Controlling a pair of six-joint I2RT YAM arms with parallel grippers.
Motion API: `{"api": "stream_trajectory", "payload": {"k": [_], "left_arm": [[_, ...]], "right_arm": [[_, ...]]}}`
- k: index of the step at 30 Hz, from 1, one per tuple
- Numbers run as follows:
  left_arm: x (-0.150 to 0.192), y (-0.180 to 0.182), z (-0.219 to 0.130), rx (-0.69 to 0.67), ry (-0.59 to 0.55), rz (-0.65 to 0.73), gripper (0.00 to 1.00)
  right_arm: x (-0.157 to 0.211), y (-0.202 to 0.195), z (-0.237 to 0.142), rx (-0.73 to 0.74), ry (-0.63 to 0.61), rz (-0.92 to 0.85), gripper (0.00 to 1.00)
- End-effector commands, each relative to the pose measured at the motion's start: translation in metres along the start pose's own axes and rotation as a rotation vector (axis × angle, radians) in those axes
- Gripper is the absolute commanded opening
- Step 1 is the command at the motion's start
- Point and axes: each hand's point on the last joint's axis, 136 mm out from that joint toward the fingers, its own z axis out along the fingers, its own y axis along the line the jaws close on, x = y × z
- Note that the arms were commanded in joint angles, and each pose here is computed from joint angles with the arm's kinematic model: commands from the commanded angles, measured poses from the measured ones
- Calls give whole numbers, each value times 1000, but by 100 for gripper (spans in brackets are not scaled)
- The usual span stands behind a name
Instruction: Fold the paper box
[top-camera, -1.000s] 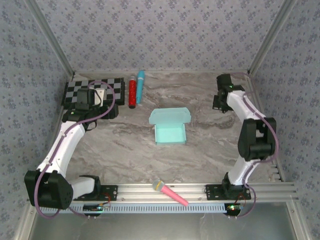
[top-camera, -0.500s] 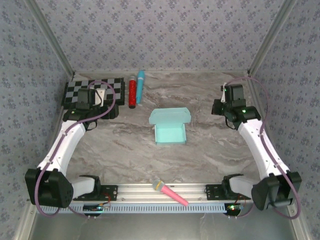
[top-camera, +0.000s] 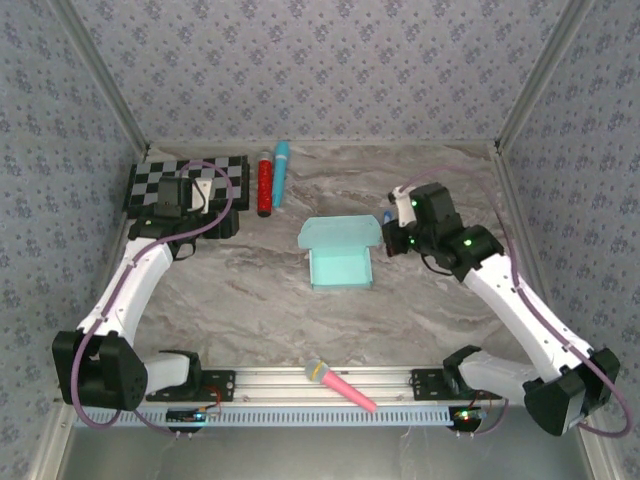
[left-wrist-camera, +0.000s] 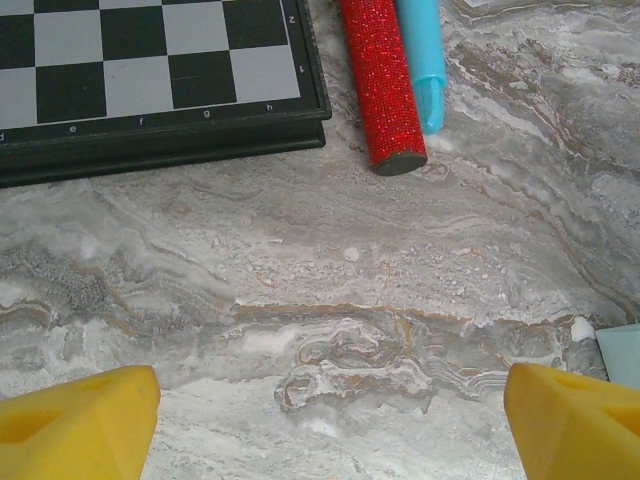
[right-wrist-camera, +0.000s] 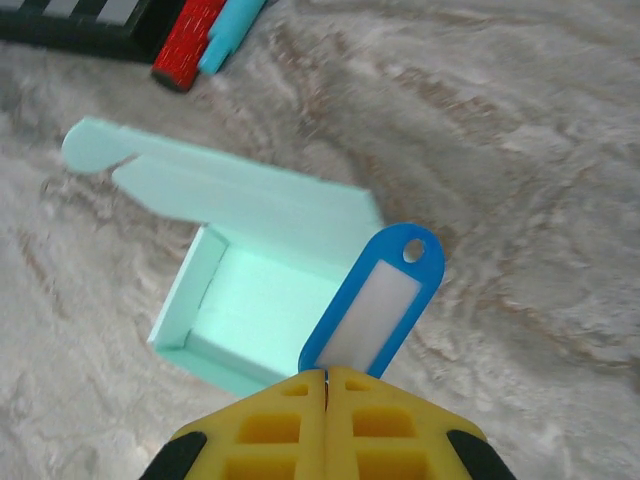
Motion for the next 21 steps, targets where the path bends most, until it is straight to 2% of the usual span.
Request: {"api": "stream_trajectory", "payload": {"k": [1, 6, 14, 21], "left_arm": [[-7, -3, -5, 20, -13, -12, 89], [-6, -2, -5, 15, -12, -15, 89], [-5, -2, -2, 16, -2, -18, 90], [-4, -2, -2, 15, 0, -18, 90]], "right_arm": [[22, 11, 20, -21, 72, -42, 0], [44, 22, 46, 2, 141, -96, 0], [56, 30, 81, 41, 158, -148, 0], [64, 22, 102, 117, 160, -170, 0]]}}
